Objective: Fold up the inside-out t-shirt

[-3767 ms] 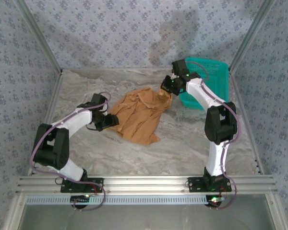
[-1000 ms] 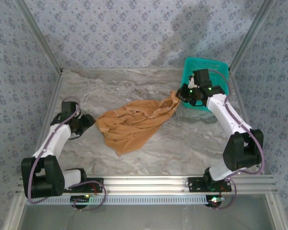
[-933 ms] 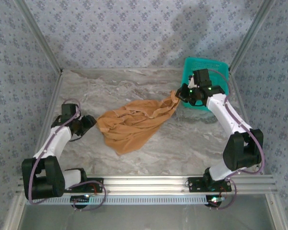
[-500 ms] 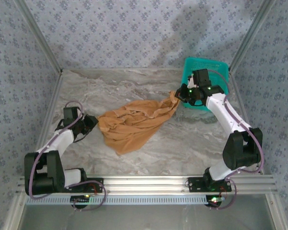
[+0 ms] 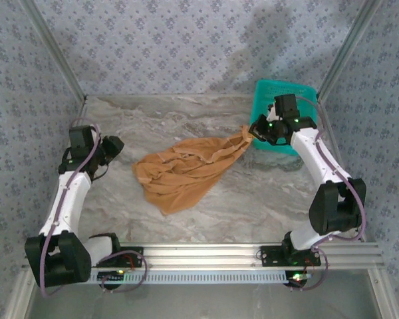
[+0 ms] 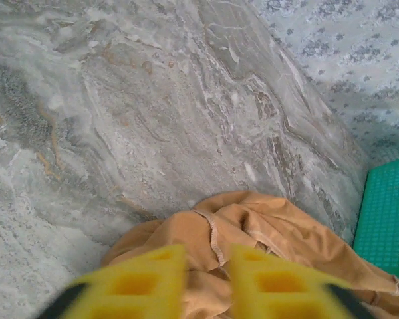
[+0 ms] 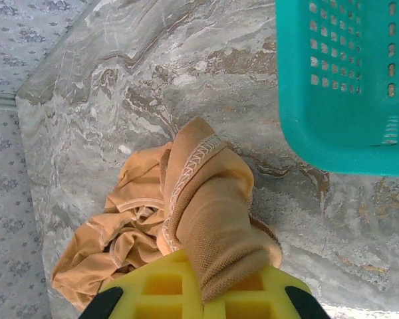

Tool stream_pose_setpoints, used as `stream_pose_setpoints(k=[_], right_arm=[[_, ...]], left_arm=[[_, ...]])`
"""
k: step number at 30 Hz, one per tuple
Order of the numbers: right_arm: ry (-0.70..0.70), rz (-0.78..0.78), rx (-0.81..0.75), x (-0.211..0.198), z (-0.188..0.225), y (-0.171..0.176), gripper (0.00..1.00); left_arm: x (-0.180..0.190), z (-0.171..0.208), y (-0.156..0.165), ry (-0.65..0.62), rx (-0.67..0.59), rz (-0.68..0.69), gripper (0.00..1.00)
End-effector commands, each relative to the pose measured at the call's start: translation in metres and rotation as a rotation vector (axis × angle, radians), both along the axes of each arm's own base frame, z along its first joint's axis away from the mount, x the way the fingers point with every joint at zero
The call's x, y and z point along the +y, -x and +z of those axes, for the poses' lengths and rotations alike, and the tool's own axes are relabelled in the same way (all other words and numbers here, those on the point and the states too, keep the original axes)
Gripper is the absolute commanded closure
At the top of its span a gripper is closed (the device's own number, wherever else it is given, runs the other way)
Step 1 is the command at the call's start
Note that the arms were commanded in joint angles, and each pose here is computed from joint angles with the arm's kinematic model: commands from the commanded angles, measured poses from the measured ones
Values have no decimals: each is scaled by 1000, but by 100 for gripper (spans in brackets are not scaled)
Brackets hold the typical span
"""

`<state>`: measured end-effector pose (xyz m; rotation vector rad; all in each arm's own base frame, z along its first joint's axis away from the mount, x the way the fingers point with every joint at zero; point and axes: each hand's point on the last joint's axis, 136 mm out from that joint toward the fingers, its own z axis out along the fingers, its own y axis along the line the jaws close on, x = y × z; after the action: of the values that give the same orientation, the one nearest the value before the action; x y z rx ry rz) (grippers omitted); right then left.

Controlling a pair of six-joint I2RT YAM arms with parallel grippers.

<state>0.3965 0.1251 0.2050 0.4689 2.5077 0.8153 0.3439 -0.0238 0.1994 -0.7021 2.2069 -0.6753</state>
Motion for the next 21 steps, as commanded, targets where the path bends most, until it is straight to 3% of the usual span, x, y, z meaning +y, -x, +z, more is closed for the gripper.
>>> stream_pose_setpoints(k=[1,3,9,16,21], right_arm=[[-17,28,-54,3,22,2,100],[-22,31,-48,4,20,2,100],[-25,37,-41,5,19,3,100],[-26,38,-38,5,17,3,100],[-32,44,-39,7,18,3,100]], left_arm=[[-8,-34,13,54,110,-41,26],[-14,-48,12,161,102,-55,16],[-3,-78,11,344,58,-33,15],[-9,-93,6,445,21,-44,32],[-11,-109,6,474,53,-38,36]])
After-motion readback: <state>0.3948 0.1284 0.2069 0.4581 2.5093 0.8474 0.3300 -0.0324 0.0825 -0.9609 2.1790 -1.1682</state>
